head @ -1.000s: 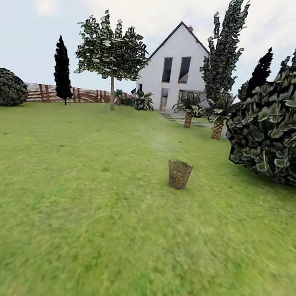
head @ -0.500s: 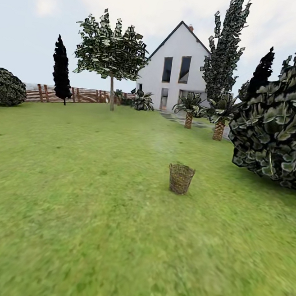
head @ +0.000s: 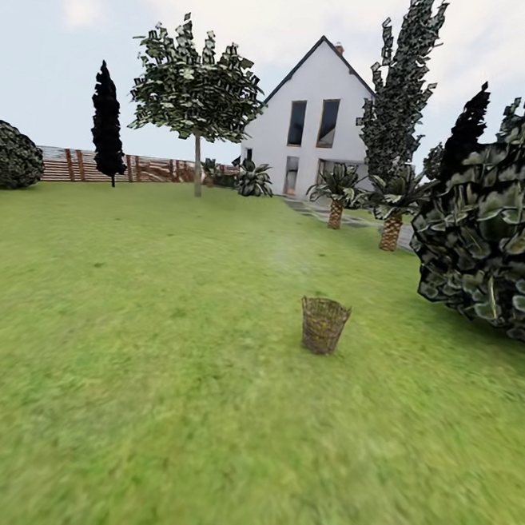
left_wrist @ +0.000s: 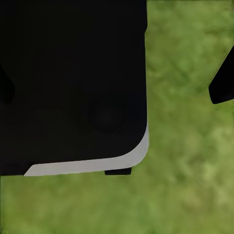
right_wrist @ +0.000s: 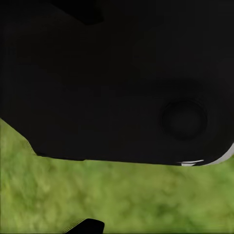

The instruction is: Take the three Easter eggs out of the wicker basket on the lawn in the garden, then place them on the lawn next to a single tree (choose any tree) so that all three eggs are next to the same tree and none are left in the basket.

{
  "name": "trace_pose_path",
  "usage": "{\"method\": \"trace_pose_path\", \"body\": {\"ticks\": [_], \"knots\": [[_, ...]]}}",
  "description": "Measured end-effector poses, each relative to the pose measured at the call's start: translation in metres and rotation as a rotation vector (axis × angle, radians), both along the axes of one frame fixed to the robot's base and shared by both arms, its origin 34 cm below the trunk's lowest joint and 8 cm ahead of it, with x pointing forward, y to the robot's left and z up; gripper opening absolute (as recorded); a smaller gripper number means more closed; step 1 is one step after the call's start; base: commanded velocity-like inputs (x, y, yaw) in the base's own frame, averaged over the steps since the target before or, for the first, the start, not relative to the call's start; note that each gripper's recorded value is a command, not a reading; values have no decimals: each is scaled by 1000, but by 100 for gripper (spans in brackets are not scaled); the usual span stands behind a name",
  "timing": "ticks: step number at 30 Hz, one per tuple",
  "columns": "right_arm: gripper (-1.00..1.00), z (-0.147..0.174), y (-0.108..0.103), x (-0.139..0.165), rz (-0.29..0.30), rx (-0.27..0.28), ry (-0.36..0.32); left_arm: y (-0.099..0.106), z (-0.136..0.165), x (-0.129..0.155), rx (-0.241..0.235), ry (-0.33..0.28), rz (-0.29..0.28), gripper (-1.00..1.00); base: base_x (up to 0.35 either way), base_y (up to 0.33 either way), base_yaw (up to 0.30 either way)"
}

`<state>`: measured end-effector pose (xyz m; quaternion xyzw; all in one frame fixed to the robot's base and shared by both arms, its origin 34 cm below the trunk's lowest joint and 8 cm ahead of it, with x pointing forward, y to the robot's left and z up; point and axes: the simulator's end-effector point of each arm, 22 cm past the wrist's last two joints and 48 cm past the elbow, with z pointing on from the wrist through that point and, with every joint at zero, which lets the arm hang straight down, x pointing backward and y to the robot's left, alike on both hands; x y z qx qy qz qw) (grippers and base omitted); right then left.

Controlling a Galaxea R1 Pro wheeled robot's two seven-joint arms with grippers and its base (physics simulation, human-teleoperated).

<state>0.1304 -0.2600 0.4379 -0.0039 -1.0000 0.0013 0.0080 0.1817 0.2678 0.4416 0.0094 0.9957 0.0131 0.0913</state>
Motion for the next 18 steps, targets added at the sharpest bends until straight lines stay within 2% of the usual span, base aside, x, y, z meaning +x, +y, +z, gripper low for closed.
{"method": "trace_pose_path", "body": {"ticks": [18], "knots": [[100, 0, 15, -1, -2, 19, 2, 0, 0, 0, 0, 0, 0, 100, 339, 0, 0]]}}
